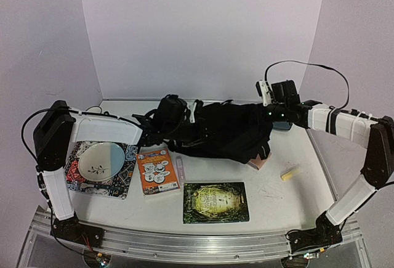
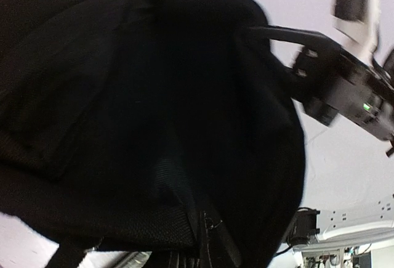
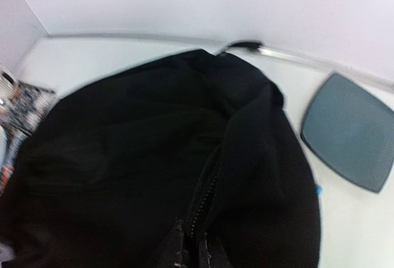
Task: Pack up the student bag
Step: Put down the card case at the center of the board.
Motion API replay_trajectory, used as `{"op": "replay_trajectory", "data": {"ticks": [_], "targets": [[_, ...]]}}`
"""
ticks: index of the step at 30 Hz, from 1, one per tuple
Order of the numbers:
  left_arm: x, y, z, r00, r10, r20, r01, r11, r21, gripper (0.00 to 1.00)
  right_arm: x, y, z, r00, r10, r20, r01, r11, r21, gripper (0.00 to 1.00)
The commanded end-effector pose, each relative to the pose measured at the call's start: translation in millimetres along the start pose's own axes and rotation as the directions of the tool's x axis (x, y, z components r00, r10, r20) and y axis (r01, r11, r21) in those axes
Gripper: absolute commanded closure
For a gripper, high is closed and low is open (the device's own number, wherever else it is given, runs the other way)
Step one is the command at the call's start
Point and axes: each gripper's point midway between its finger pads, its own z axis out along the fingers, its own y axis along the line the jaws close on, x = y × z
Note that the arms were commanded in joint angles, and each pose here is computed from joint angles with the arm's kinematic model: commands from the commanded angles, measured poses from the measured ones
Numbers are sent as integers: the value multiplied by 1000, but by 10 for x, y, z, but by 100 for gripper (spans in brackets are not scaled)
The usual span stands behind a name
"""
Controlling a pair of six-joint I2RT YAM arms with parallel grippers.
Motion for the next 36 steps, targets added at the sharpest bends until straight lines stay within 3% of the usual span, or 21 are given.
{"op": "replay_trajectory", "data": {"ticks": [1, 5, 9, 13, 16, 21, 36], "targets": [[179, -417, 77, 997, 68, 26, -69, 996, 62, 89, 100, -257, -12, 997, -82, 10, 81, 993, 83, 100], [382, -341, 81, 998, 68, -3, -68, 997, 33, 74, 307, -430, 32, 995, -101, -20, 103, 990, 99, 100], [319, -238, -84, 995, 86, 45, -85, 996, -30, 57, 386, -461, 73, 992, -117, -38, 120, 988, 96, 93], [232, -82, -281, 993, 76, 87, -69, 994, -84, 45, 268, -467, 1, 995, -99, -16, 100, 989, 105, 80], [225, 104, -419, 994, 34, 104, -21, 992, -122, 37, 174, -439, -108, 997, -77, -14, 78, 992, 96, 64], [317, 404, -522, 994, -53, 100, 69, 984, -167, 31, 100, -387, -365, 999, -26, -25, 28, 997, 74, 48], [159, 976, -418, 961, -231, 154, 262, 937, -229, 27, 170, 504, -969, 984, 178, -28, -180, 963, -199, 35]]}}
